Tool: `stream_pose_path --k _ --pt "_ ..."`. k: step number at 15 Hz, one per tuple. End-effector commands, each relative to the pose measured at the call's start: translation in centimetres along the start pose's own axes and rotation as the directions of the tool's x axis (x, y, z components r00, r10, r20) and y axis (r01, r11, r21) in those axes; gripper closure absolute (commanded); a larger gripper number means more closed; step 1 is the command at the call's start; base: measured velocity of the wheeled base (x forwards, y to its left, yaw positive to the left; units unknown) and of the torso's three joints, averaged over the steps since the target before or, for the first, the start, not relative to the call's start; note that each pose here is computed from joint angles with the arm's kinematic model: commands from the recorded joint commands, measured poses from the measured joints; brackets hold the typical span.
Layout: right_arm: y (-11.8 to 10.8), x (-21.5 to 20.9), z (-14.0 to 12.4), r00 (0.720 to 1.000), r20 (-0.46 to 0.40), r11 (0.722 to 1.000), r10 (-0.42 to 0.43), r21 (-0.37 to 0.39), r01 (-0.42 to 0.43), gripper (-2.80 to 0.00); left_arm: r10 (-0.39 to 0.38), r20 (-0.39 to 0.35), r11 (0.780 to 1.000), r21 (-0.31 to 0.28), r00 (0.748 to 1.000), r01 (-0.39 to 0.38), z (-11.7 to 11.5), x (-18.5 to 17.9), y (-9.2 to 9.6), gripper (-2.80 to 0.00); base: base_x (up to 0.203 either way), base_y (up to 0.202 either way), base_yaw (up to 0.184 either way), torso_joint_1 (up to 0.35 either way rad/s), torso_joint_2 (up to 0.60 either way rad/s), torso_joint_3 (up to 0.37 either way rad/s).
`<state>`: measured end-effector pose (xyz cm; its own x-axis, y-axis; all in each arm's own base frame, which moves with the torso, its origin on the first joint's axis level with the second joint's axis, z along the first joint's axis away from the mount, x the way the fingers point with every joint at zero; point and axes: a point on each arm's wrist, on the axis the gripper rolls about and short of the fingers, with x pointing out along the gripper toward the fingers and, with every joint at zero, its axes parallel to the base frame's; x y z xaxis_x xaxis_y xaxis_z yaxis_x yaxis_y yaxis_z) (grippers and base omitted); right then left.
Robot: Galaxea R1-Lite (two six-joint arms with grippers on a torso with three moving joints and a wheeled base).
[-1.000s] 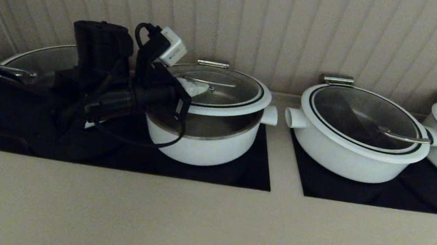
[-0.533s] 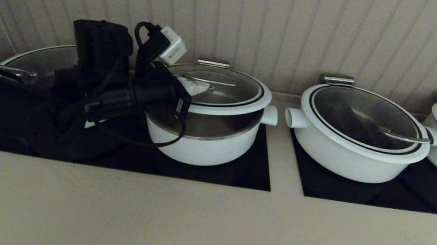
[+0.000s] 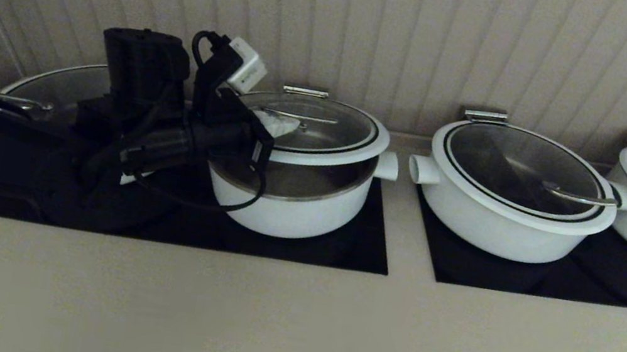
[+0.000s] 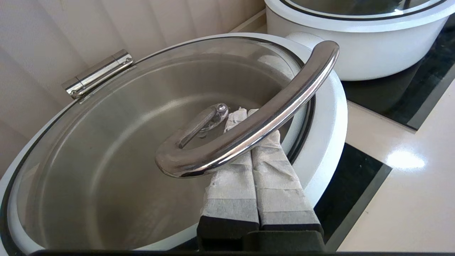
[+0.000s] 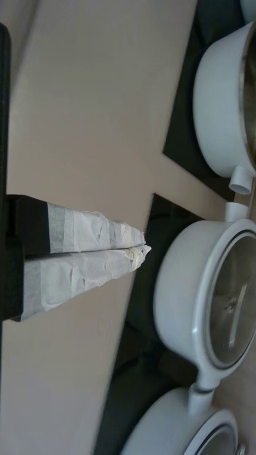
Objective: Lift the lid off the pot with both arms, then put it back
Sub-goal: Hold the pot lid with the right arm
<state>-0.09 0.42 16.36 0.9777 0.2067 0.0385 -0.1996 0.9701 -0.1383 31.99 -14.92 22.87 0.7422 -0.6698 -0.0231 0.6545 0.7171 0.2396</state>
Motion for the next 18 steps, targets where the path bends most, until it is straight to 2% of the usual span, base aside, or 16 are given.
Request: stream_pose_path --k 1,3,7,10,12,15,16,18 --pt "-1.0 5.0 0.9 0.991 -0.131 0.999 0.042 0.025 -0.039 0.0 0.005 0.012 1.0 0.006 1.0 -0.005 0.3 -0.3 0.1 0.0 0.0 0.0 0.0 0.0 0.0 0.0" --pt "-1.5 8.1 0.8 0.981 -0.178 0.997 0.081 0.012 -0.08 0.0 0.003 0.009 1.0 0.004 1.0 -0.003 0.2 -0.3 0.0 0.0 0.0 0.0 0.0 0.0 0.0 0.0" --pt "-2.2 14.4 -1.1 0.946 -0.274 0.98 0.174 -0.043 -0.193 0.0 0.004 0.011 1.0 0.003 1.0 -0.004 0.3 -0.4 0.0 0.0 0.0 0.0 0.0 0.0 0.0 0.0" --pt "-2.1 19.6 -2.6 0.937 -0.227 0.949 0.265 -0.108 -0.295 0.0 0.003 0.008 1.0 0.002 1.0 -0.003 0.2 -0.3 0.0 0.0 0.0 0.0 0.0 0.0 0.0 0.0" --pt "-0.3 22.9 -3.0 0.911 -0.144 0.901 0.386 -0.152 -0.406 0.0 0.002 0.004 1.0 -0.001 1.0 -0.002 0.0 -0.2 0.0 0.0 0.0 0.0 0.0 0.0 0.0 0.0" --pt "5.8 27.4 -1.8 0.806 0.005 0.786 0.591 -0.228 -0.575 0.0 0.003 0.002 1.0 -0.002 1.0 -0.003 0.0 -0.1 0.0 0.0 0.0 0.0 0.0 0.0 0.0 0.0" --pt "7.6 28.5 -1.3 0.773 0.041 0.757 0.633 -0.246 -0.606 0.0 0.002 -0.001 1.0 -0.003 1.0 -0.002 -0.1 -0.1 0.0 0.0 0.0 0.0 0.0 0.0 0.0 0.0" --pt "9.8 29.7 -1.2 0.735 0.069 0.724 0.675 -0.259 -0.64 0.0 0.004 -0.002 1.0 -0.005 1.0 -0.004 -0.2 -0.1 0.1 0.0 0.0 0.0 0.0 0.0 0.0 0.0"
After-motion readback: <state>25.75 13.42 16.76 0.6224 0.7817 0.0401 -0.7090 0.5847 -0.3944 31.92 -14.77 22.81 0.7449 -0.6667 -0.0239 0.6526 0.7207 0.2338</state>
